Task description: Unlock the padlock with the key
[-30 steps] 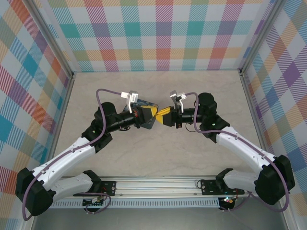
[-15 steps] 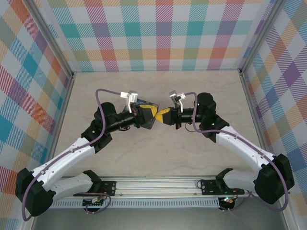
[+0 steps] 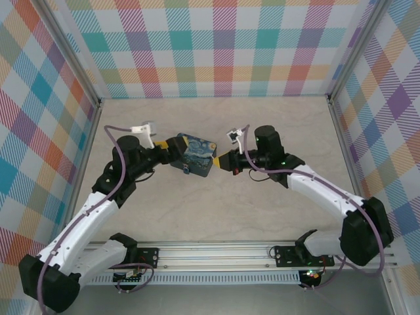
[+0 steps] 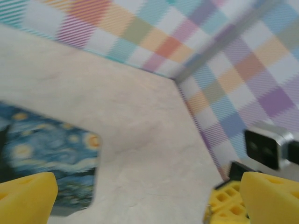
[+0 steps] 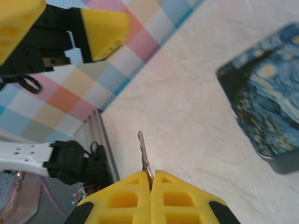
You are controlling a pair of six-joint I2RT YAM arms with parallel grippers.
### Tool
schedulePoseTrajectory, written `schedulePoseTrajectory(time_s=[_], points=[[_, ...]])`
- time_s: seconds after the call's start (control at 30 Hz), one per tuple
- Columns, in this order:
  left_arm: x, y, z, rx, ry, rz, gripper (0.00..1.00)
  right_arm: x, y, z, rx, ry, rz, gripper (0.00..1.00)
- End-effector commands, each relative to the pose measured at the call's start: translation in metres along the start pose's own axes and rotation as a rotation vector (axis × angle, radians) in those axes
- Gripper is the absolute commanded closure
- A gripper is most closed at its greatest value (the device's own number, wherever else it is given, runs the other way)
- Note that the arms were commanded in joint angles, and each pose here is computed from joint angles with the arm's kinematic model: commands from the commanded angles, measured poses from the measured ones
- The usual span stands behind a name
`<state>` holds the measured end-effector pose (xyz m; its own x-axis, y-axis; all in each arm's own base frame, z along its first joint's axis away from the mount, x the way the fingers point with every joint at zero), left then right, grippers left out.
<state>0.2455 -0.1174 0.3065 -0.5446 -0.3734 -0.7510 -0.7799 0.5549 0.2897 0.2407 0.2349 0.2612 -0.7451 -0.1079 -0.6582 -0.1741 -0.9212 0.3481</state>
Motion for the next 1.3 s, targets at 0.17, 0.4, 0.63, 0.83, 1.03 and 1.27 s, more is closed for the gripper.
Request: schedulePoseTrajectory(time_s=[0.17, 0.4, 0.63, 0.83, 1.03, 1.27], points=[[0.020, -0.023, 0.108, -0.394, 0.102, 0.153, 0.00, 0.004, -0.016, -0.028, 0.120, -0.091, 0.046, 0.97], [0.024, -0.080, 0.139, -0.355, 0.069, 0.256, 0.00, 0.012, -0.012, -0.031, 0.153, -0.089, 0.057, 0.97], [0.026, -0.114, 0.147, -0.259, 0.060, 0.291, 0.00, 0.016, -0.009, -0.031, 0.166, -0.078, 0.061, 0.97], [0.043, -0.143, 0.159, -0.258, 0.081, 0.422, 0.12, 0.016, -0.008, -0.030, 0.167, -0.073, 0.063, 0.97], [0.063, -0.160, 0.159, -0.319, -0.003, 0.529, 0.25, 0.016, -0.006, -0.029, 0.173, -0.067, 0.069, 0.96], [0.091, -0.166, 0.144, -0.263, -0.054, 0.617, 0.36, 0.019, -0.003, -0.030, 0.187, -0.069, 0.073, 0.96]])
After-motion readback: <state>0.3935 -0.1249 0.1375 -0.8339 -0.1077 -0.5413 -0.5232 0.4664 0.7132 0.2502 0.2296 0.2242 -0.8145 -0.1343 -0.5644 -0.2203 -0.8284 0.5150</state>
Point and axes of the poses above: each hand's point on the last joint's axis, 136 mm out from that joint toward the fingers, its own y axis back along the fingers, its own z axis along the line the jaws close on, x = y × z, the point moved 8 cm from there along y, back along the fingers, and after that the axes turned 4 degrees about -y, right-handed, at the moved point
